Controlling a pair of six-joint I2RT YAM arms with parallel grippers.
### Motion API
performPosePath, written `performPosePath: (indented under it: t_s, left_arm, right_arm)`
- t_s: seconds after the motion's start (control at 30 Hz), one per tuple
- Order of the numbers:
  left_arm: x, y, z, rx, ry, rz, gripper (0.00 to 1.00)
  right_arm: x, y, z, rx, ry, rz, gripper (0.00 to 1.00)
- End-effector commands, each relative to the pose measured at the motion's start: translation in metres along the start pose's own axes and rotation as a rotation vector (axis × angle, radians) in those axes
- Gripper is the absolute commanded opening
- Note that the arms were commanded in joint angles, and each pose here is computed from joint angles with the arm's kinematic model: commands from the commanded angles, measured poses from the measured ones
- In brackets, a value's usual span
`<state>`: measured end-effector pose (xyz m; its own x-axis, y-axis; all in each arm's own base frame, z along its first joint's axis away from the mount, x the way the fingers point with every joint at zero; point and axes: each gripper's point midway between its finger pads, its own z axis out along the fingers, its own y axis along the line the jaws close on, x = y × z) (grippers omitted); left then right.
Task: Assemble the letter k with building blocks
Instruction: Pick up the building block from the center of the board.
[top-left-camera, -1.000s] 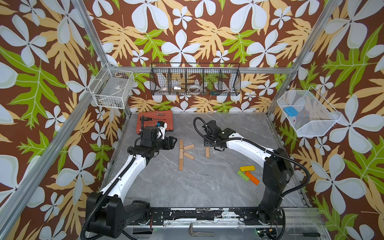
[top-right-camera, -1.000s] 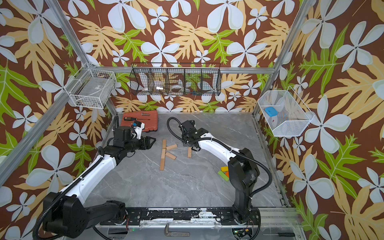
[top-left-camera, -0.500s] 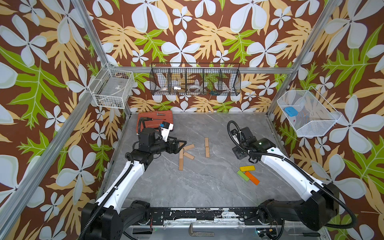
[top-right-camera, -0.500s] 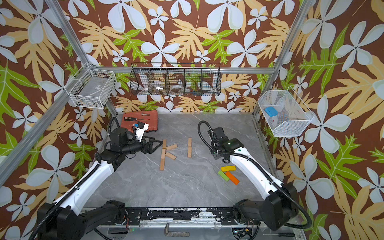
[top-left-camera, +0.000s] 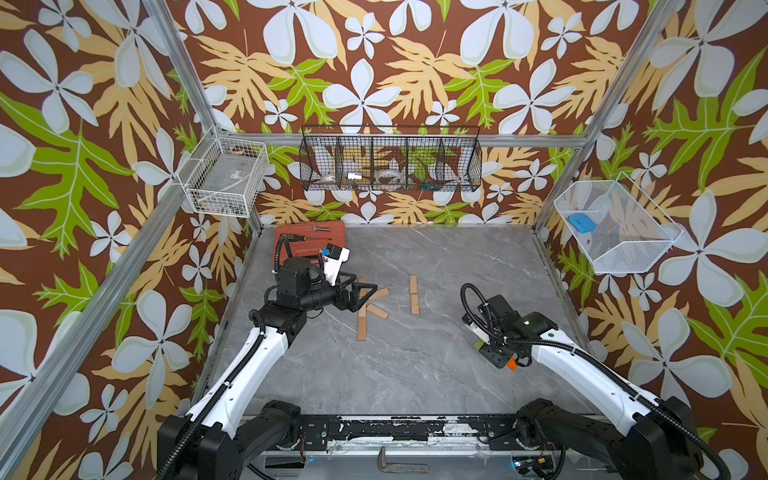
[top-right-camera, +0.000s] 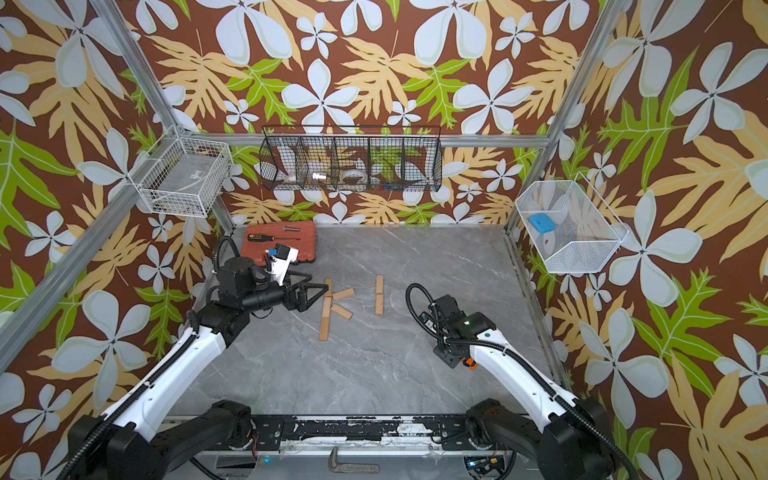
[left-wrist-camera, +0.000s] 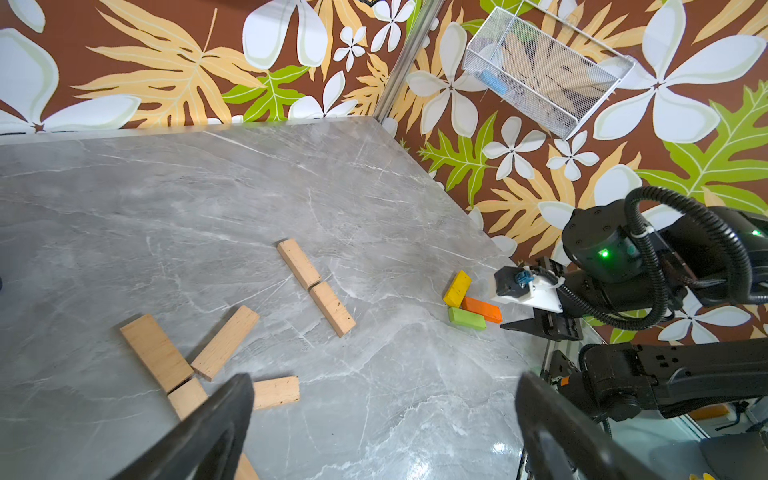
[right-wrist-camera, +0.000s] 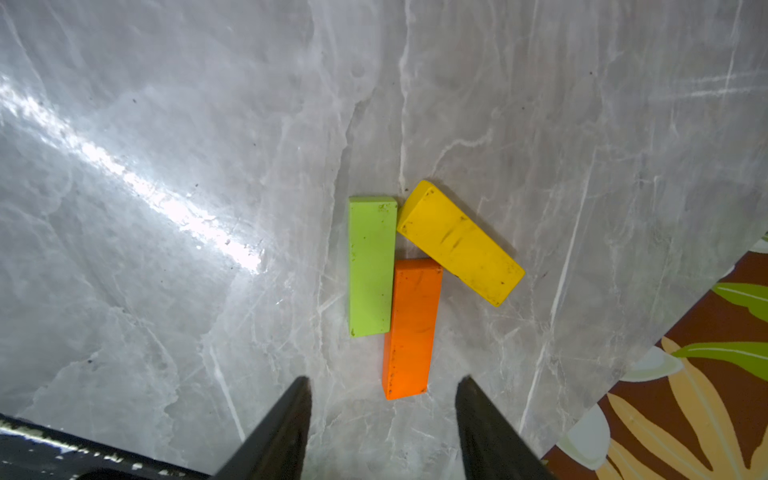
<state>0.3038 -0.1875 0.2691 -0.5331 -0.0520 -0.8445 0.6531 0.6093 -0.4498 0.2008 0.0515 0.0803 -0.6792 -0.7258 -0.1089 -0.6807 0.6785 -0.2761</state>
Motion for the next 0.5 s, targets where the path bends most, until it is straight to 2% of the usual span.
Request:
performPosePath:
  t_s: [0.0,0.47]
  left_arm:
    - [-0.004,-0.001,-0.001,-0.003,-0.02,0.017,1.0]
    - [-0.003,0.004,-0.001,-0.026,-0.02,0.013,1.0]
  right_arm:
    - [0.003,0.003,0.004,-0.005,0.006,-0.052,0.57]
    - [-0.016,-0.003,0.033,-0.021,0.104,-0.113,0.47]
